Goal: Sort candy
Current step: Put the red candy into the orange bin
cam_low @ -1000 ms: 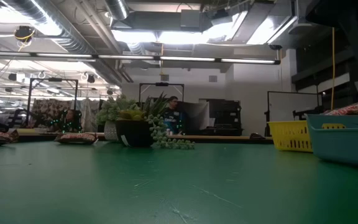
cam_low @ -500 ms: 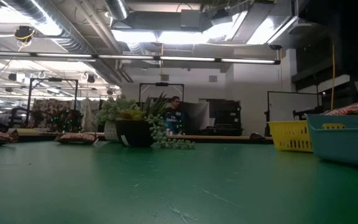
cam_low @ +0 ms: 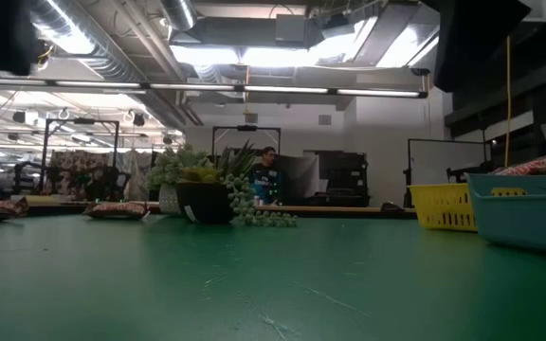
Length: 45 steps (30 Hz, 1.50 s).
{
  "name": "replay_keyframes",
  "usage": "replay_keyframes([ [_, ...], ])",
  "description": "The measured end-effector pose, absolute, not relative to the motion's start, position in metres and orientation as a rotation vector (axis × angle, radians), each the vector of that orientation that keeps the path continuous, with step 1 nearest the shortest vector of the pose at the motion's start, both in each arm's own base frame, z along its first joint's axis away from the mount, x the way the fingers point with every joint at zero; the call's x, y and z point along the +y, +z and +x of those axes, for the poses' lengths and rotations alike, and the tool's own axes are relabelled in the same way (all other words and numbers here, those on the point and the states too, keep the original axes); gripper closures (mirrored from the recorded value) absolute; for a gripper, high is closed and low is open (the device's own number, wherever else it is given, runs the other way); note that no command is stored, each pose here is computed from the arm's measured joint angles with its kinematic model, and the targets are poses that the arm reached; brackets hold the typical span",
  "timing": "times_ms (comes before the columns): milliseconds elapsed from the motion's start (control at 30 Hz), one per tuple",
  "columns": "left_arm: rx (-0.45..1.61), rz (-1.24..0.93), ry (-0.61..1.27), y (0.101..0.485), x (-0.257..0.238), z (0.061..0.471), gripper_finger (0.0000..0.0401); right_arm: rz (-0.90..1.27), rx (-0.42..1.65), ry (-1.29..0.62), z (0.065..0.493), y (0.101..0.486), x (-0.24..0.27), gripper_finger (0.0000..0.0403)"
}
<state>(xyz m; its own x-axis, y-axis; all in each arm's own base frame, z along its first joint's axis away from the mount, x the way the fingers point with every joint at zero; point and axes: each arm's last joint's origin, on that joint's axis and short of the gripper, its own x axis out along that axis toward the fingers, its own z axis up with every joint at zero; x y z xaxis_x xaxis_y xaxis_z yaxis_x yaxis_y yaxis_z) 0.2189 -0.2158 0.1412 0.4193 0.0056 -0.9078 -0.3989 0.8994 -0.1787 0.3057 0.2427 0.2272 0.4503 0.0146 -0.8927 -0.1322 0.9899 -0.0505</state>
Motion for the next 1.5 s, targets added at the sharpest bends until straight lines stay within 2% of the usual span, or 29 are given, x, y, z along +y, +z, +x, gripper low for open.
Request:
replay_keyframes([
  [267, 0.979, -0.367, 0.147, 0.15, -0.189, 0.265, 0.0401, -0.244, 1.021, 0.025, 0.316, 0.229, 0.231, 0.0052],
  [600, 0.726, -0.422, -0.116, 0.174, -0.145, 0.324, 0.0401, -0.394, 0.937, 0.126, 0.335, 0.234, 0.22, 0.0052],
  [800, 0.621, -0.48, -0.215, 0.185, -0.12, 0.342, 0.0401, -0.479, 0.886, 0.169, 0.339, 0.236, 0.221, 0.0052],
  [1067, 0.582, -0.512, -0.287, 0.191, -0.109, 0.348, 0.0401, -0.534, 0.86, 0.109, 0.34, 0.237, 0.219, 0.0055],
  [1233, 0.583, -0.511, -0.289, 0.191, -0.11, 0.348, 0.0401, -0.537, 0.839, 0.086, 0.341, 0.238, 0.219, 0.0102],
  [1500, 0.582, -0.51, -0.285, 0.19, -0.11, 0.348, 0.0401, -0.534, 0.835, 0.087, 0.342, 0.239, 0.22, 0.023],
])
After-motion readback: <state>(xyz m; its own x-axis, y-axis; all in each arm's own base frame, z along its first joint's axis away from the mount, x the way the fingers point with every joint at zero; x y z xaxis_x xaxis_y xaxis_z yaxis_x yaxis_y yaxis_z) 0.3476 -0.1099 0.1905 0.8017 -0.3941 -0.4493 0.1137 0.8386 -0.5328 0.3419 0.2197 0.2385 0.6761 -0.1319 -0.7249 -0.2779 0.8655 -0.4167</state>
